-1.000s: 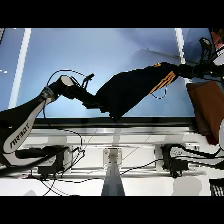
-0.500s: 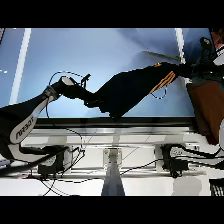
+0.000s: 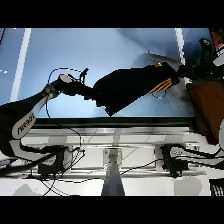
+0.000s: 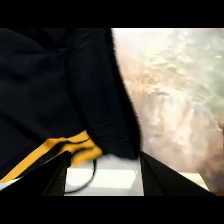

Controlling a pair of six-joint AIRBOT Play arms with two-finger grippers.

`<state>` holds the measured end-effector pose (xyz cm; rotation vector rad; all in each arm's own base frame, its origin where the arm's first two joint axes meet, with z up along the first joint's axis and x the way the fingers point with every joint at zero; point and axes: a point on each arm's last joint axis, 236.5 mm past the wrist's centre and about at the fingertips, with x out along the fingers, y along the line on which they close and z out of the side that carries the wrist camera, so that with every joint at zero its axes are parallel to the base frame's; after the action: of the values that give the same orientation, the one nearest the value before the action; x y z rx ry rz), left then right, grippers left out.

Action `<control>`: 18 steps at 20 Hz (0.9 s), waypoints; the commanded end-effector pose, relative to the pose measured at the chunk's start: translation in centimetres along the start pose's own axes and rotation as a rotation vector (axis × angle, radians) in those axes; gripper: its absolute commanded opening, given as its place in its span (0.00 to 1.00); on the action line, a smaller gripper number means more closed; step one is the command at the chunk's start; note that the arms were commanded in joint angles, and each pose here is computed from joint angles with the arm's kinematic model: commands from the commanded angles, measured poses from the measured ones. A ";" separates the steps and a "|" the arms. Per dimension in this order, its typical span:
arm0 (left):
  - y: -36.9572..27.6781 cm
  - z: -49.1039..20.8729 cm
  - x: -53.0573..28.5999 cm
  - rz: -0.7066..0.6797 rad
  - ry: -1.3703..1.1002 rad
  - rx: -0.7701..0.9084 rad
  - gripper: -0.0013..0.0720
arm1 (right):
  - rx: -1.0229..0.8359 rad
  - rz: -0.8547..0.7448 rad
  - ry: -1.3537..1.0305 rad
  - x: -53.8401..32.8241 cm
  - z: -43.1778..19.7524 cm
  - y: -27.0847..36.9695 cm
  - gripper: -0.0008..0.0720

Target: Fold the clothes and pants, and hang the long-sleeved shirts on hangers.

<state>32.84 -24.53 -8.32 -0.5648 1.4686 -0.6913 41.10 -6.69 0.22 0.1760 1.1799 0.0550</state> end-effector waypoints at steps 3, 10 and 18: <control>8.2 -3.0 -10.2 0.345 0.136 0.179 0.03 | -0.025 0.079 0.078 0.3 -2.1 1.8 0.70; 10.5 -2.8 -16.7 0.535 0.073 0.274 0.03 | -0.287 0.460 0.185 4.0 -6.6 15.2 0.85; 10.0 -2.6 -16.4 0.519 0.064 0.275 0.03 | -0.262 0.305 0.075 11.2 -4.2 20.0 0.96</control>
<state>31.36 -5.79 -4.31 0.0476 1.4688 -0.4907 40.70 13.93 -7.02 0.0903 1.2238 0.5685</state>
